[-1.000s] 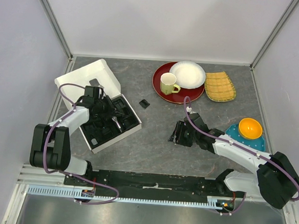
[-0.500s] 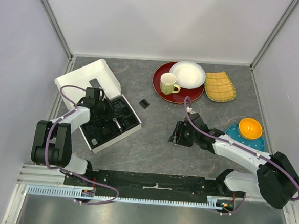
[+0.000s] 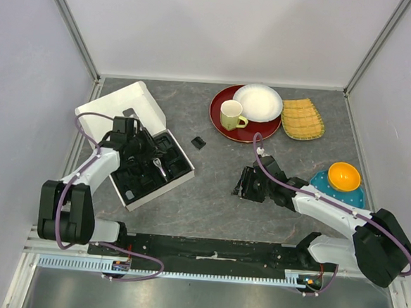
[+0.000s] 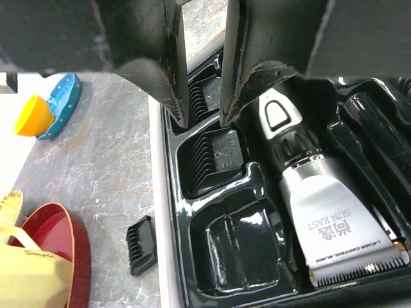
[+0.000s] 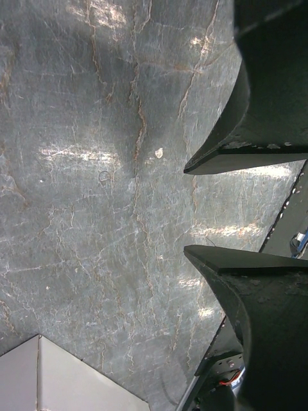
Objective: Sort the hair-cutting tools
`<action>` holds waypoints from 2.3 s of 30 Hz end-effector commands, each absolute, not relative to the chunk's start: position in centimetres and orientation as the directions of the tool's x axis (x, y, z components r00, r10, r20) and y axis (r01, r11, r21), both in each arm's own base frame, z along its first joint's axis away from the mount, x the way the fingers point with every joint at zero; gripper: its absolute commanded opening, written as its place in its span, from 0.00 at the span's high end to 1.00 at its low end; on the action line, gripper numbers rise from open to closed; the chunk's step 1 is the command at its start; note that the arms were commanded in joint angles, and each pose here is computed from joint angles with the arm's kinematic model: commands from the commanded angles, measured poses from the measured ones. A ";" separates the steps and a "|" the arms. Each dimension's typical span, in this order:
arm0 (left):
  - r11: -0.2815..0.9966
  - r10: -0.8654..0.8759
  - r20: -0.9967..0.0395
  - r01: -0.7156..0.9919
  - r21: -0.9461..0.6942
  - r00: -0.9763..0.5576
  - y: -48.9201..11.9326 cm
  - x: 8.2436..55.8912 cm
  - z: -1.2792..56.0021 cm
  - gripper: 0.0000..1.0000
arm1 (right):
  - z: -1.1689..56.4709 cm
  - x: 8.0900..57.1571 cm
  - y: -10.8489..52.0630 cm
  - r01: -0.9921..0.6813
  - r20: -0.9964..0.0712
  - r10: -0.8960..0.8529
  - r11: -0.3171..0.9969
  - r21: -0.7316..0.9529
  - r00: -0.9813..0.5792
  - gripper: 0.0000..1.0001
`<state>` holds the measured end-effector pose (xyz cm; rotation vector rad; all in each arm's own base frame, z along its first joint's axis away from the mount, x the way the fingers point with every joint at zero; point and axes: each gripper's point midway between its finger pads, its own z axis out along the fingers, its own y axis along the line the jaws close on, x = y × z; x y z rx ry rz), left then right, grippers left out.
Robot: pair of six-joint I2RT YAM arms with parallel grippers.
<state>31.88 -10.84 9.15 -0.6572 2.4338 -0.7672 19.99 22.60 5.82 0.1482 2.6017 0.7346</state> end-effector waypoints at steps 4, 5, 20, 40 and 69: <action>0.713 -0.558 -0.379 -0.192 -0.675 -0.739 -11.8 34.0 11.8 0.67 | 6.8 21.1 23.1 -0.020 -0.405 0.233 0.847 0.531 -0.884 0.44; 0.711 -0.557 -0.380 -0.187 -0.678 -0.738 -12.0 34.1 11.8 0.68 | 6.7 21.2 23.0 -0.018 -0.406 0.233 0.849 0.527 -0.884 0.44; 0.723 -0.552 -0.351 -0.224 -0.654 -0.756 -13.0 35.6 6.8 0.75 | 7.8 22.8 24.0 -0.026 -0.429 0.239 0.850 0.527 -0.871 0.44; 0.790 -0.522 -0.590 -0.090 -0.606 -0.616 -10.5 33.0 19.0 0.50 | 13.3 31.2 28.5 -0.020 -0.625 0.272 0.908 0.418 -0.732 0.32; 0.915 -0.397 -0.677 -0.206 -0.348 -0.620 -4.9 26.6 17.4 0.33 | 7.2 41.8 37.9 0.270 -0.813 0.271 0.952 0.146 -0.516 0.11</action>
